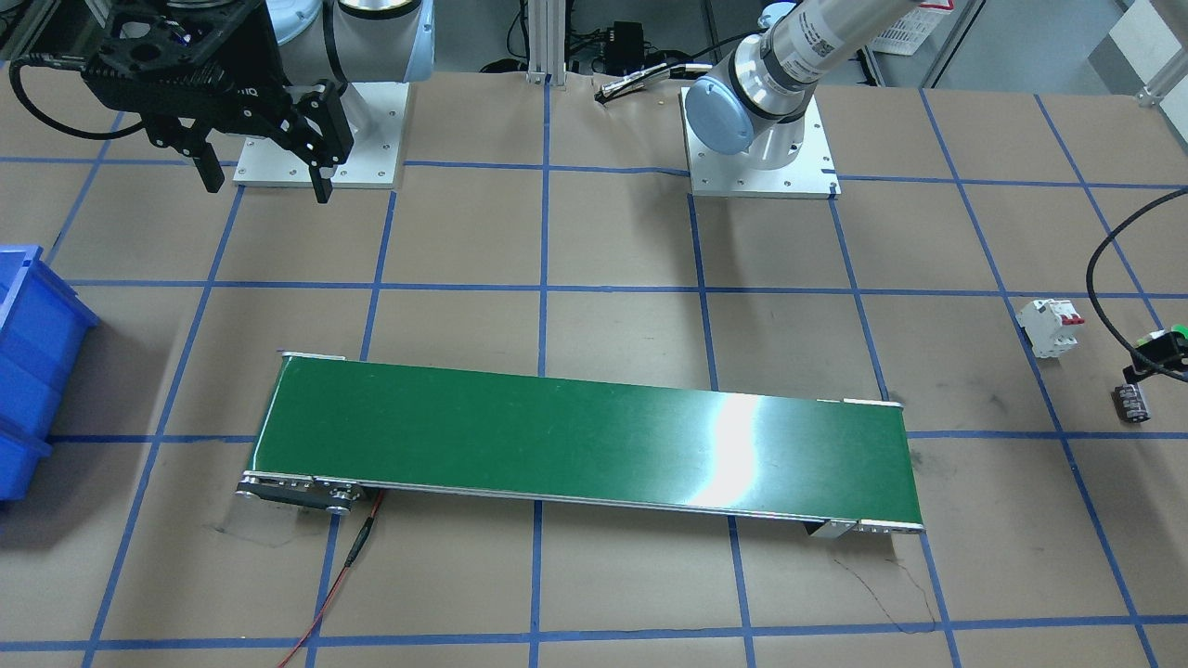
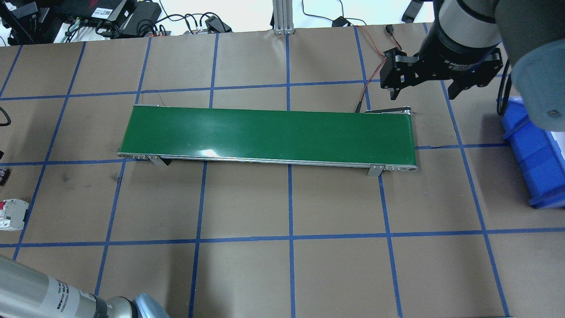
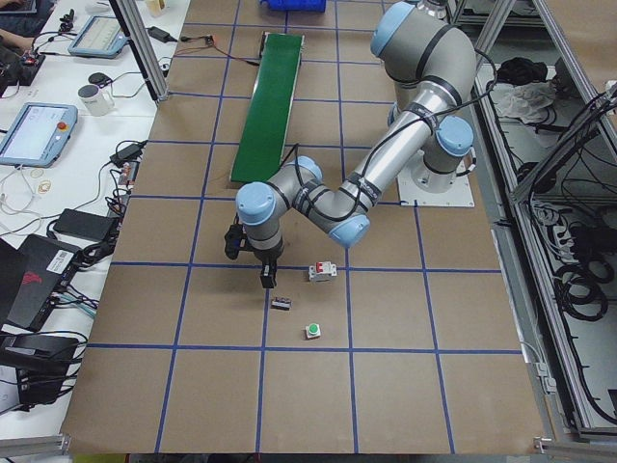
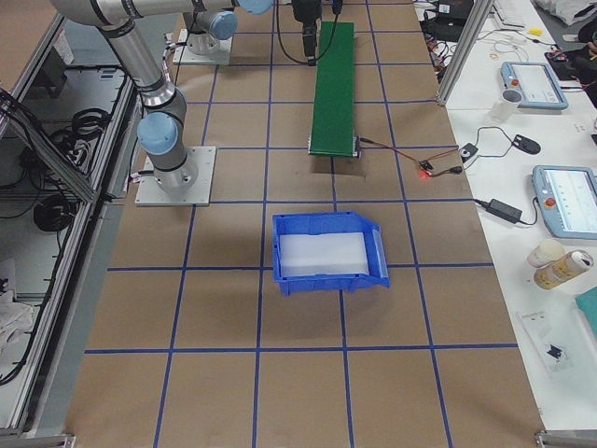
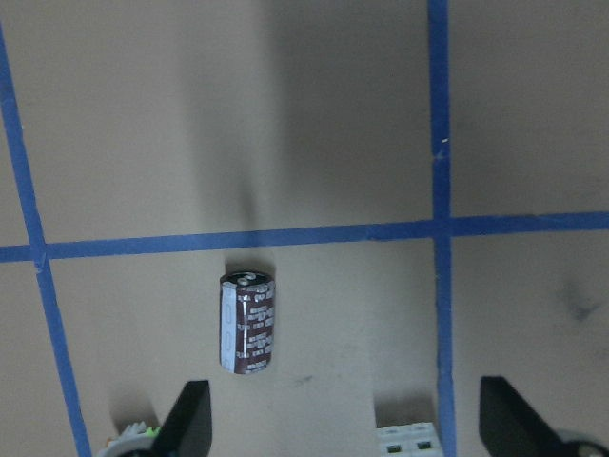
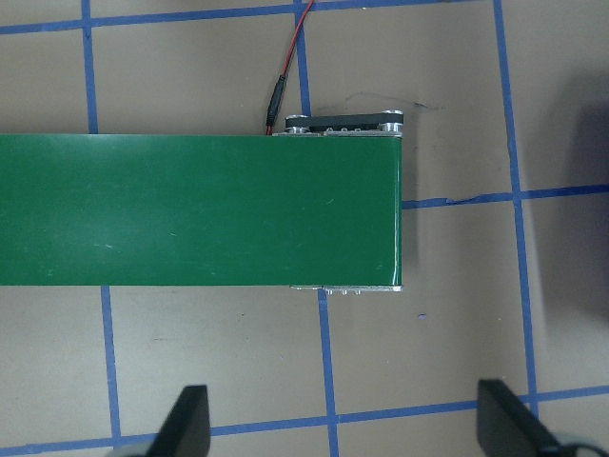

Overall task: Move capacitor from left to right
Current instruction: 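Lower the left gripper and grasp the brown capacitor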

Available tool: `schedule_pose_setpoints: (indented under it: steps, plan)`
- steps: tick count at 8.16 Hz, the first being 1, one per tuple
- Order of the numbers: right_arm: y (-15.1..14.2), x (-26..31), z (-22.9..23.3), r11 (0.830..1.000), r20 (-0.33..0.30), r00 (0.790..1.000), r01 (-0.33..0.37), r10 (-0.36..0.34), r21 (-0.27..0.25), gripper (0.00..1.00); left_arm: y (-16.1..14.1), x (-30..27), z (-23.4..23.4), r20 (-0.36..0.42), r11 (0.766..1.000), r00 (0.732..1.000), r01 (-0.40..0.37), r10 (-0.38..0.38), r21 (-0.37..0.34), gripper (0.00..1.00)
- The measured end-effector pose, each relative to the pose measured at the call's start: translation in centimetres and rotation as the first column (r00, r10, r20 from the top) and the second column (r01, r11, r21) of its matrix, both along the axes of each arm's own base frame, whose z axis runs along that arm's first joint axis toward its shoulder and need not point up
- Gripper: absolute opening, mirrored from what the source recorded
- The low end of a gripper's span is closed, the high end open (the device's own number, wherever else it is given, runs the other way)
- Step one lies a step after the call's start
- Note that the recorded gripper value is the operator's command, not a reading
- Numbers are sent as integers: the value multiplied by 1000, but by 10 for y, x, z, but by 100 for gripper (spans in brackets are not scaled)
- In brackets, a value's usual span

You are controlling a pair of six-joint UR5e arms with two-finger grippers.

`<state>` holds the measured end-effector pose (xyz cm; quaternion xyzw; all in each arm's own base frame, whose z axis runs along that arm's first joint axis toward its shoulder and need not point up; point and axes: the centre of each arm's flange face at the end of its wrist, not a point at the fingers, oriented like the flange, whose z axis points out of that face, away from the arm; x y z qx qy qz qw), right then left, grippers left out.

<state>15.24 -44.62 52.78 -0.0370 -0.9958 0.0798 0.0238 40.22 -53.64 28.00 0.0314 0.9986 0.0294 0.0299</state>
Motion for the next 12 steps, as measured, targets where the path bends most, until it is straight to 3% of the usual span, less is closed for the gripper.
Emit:
schedule_pose_setpoints:
  steps: [3, 9, 10, 12]
  plan:
    - [2, 0, -2, 1000, -2, 1000, 1, -1, 19, 100, -2, 33, -40, 43, 996, 996, 85, -84, -35, 100]
    - [2, 0, -2, 1000, -1, 1000, 2, -2, 21, 100, 14, 61, -80, -11, 991, 992, 126, -127, -41, 100]
    - [2, -1, -2, 1000, -2, 1000, 3, -3, 21, 100, 14, 62, -85, -20, 991, 992, 125, -126, -40, 92]
    - [2, -1, -2, 1000, -2, 1000, 3, -3, 21, 100, 14, 62, -97, -38, 992, 991, 124, -125, -37, 61]
